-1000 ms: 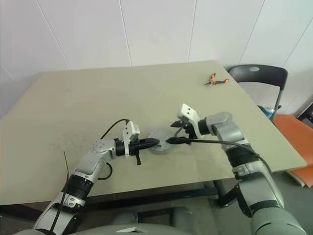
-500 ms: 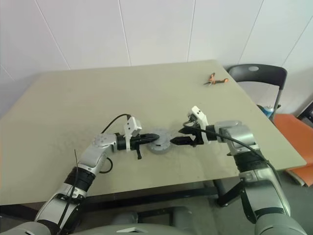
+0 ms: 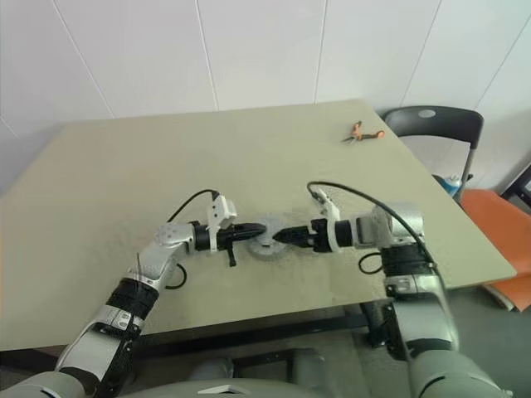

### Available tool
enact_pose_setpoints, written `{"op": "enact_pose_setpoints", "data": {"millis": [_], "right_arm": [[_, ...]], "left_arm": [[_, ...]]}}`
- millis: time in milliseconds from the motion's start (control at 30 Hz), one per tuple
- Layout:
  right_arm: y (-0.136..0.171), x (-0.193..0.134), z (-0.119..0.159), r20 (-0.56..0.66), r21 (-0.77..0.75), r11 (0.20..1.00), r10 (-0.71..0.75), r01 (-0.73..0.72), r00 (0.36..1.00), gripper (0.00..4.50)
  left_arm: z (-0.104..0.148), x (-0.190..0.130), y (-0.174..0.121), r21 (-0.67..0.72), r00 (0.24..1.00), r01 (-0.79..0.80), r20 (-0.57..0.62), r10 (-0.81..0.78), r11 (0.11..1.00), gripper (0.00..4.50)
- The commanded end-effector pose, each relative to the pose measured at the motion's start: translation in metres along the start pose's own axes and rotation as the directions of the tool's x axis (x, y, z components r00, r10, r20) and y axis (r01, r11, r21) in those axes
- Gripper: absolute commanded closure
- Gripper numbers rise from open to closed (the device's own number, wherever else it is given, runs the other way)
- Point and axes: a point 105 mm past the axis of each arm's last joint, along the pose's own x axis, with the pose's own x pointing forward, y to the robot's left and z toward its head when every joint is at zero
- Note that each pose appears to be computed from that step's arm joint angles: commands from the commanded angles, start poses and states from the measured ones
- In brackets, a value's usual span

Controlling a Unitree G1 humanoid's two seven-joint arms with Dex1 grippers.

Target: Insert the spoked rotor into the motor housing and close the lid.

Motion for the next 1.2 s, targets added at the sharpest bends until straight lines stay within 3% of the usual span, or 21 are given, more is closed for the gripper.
{"op": "enact_pose_setpoints", "data": {"millis": [33, 133, 200, 400, 533, 667, 767, 900, 1033, 1200], "right_arm": [[0.016, 0.009, 0.018, 0.078, 0.129, 0.99, 0.051, -0.061, 0.996, 0.01], [0.012, 0.024, 0.012, 0.075, 0.222, 0.974, 0.03, -0.046, 0.997, 0.01], [0.014, 0.033, 0.004, 0.064, 0.232, 0.971, 0.051, -0.064, 0.997, 0.39], [0.007, 0.034, -0.006, 0.069, 0.284, 0.956, 0.058, -0.075, 0.996, 2.29], [0.003, 0.029, -0.007, 0.065, 0.28, 0.959, 0.033, -0.05, 0.997, 3.23], [-0.002, 0.024, -0.002, 0.077, 0.289, 0.957, -0.018, -0.005, 0.997, 3.29], [-0.009, 0.02, 0.001, 0.091, 0.312, 0.95, -0.053, 0.022, 0.994, 3.29], [-0.009, 0.023, -0.002, 0.089, 0.307, 0.952, -0.045, 0.016, 0.995, 3.29], [-0.003, 0.032, -0.003, 0.091, 0.315, 0.949, -0.01, -0.019, 0.996, 3.29], [0.005, 0.048, 0.006, 0.168, 0.344, 0.935, 0.032, -0.089, 0.985, 3.29]], "left_arm": [[-0.008, -0.004, 0.003, -0.001, 0.999, -0.001, -0.051, 0.001, 1.0, 4.5], [-0.007, -0.004, 0.003, 0.003, 0.999, -0.001, -0.051, 0.001, 1.0, 4.5], [-0.007, -0.004, 0.003, 0.005, 0.999, 0.0, -0.052, 0.001, 1.0, 4.5], [-0.011, -0.005, 0.002, 0.008, 0.998, -0.008, -0.055, 0.008, 1.0, 4.5], [-0.011, -0.006, 0.003, 0.003, 0.999, -0.014, -0.049, 0.014, 1.0, 4.5], [-0.01, -0.006, 0.003, 0.001, 0.999, -0.017, -0.044, 0.017, 1.0, 4.5], [0.001, -0.008, 0.017, -0.016, 0.995, -0.1, 0.024, 0.101, 0.995, 4.5], [0.031, -0.023, 0.06, -0.145, 0.922, -0.322, 0.178, 0.344, 0.936, 4.5], [0.052, -0.044, 0.089, -0.347, 0.824, -0.405, 0.262, 0.502, 0.846, 4.5], [0.046, -0.066, 0.093, -0.523, 0.793, -0.393, 0.225, 0.567, 0.757, 4.5]]}}
